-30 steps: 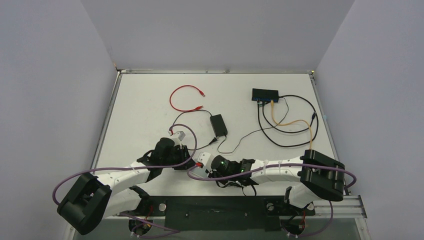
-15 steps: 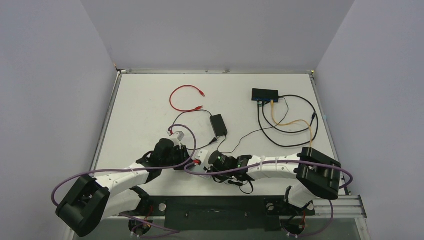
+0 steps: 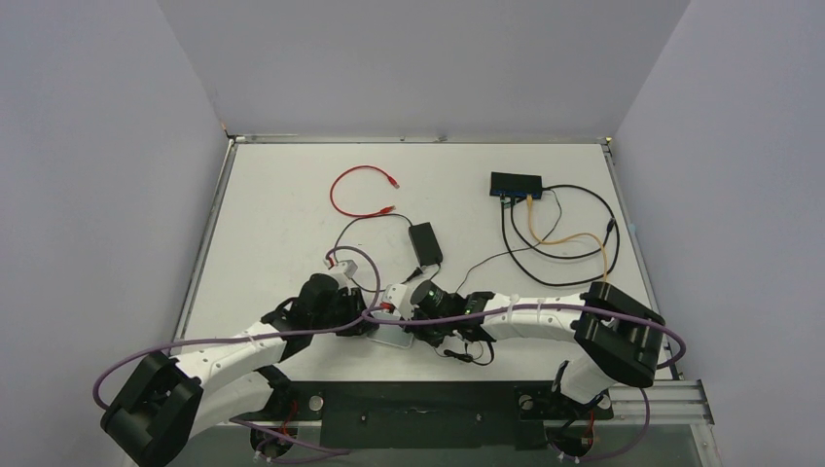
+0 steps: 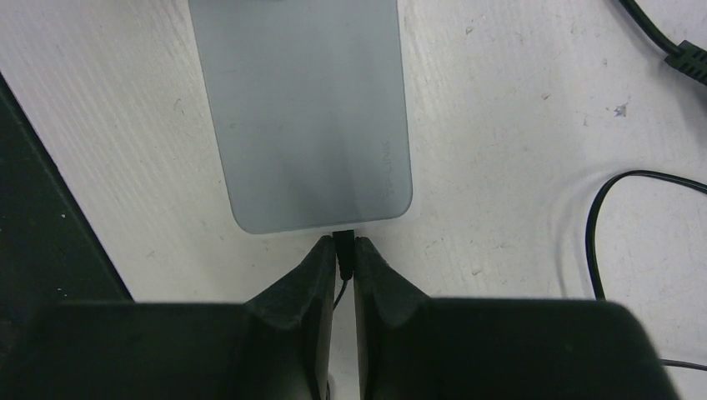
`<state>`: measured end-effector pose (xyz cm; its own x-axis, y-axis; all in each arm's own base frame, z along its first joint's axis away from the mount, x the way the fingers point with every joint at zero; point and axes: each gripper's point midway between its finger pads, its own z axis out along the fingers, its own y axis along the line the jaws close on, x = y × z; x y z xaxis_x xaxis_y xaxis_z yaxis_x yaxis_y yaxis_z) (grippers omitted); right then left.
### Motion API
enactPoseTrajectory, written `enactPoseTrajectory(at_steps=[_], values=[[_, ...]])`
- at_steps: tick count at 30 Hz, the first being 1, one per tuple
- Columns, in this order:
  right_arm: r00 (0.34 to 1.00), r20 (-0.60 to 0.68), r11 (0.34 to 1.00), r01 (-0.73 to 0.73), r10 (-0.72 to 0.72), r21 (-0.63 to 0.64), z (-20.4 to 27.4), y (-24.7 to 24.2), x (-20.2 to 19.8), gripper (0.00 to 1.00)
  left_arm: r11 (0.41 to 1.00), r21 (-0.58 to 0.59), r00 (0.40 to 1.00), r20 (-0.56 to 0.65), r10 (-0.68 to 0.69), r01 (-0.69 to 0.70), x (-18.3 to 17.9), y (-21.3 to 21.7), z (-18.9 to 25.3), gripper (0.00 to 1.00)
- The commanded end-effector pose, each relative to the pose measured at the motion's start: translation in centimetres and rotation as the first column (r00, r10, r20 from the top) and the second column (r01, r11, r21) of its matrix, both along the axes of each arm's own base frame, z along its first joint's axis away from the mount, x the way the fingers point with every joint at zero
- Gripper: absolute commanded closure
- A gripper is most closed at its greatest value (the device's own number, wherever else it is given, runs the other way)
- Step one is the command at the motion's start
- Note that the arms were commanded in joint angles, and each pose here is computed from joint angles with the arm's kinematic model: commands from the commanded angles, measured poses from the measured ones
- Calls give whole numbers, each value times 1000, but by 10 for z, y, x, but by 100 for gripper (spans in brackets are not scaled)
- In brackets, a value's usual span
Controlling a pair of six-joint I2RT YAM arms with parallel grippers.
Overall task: Insert the plug into the switch port
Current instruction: Insert the power into the switch port.
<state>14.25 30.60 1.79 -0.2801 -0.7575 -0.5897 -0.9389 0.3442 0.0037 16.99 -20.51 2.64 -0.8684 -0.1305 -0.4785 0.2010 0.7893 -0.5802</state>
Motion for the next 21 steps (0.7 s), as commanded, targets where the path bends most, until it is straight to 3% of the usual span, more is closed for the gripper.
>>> enactPoseTrajectory(at_steps=[1,8,13,21], values=[[995,92,968,-49,27,247,52,59,21,88,993,-53,985,-129,-113,107,-42,-11,0,72],[996,75,991,37,-47,132,40,24,18,74,999,-21,993,-112,-40,38,-38,1,2,72],[980,80,982,173,-180,81,41,-3,23,69,1000,-18,994,-111,2,-4,-39,8,5,72],[869,124,876,465,-480,128,65,-46,42,65,994,-108,995,-99,-7,-3,-46,3,17,71]])
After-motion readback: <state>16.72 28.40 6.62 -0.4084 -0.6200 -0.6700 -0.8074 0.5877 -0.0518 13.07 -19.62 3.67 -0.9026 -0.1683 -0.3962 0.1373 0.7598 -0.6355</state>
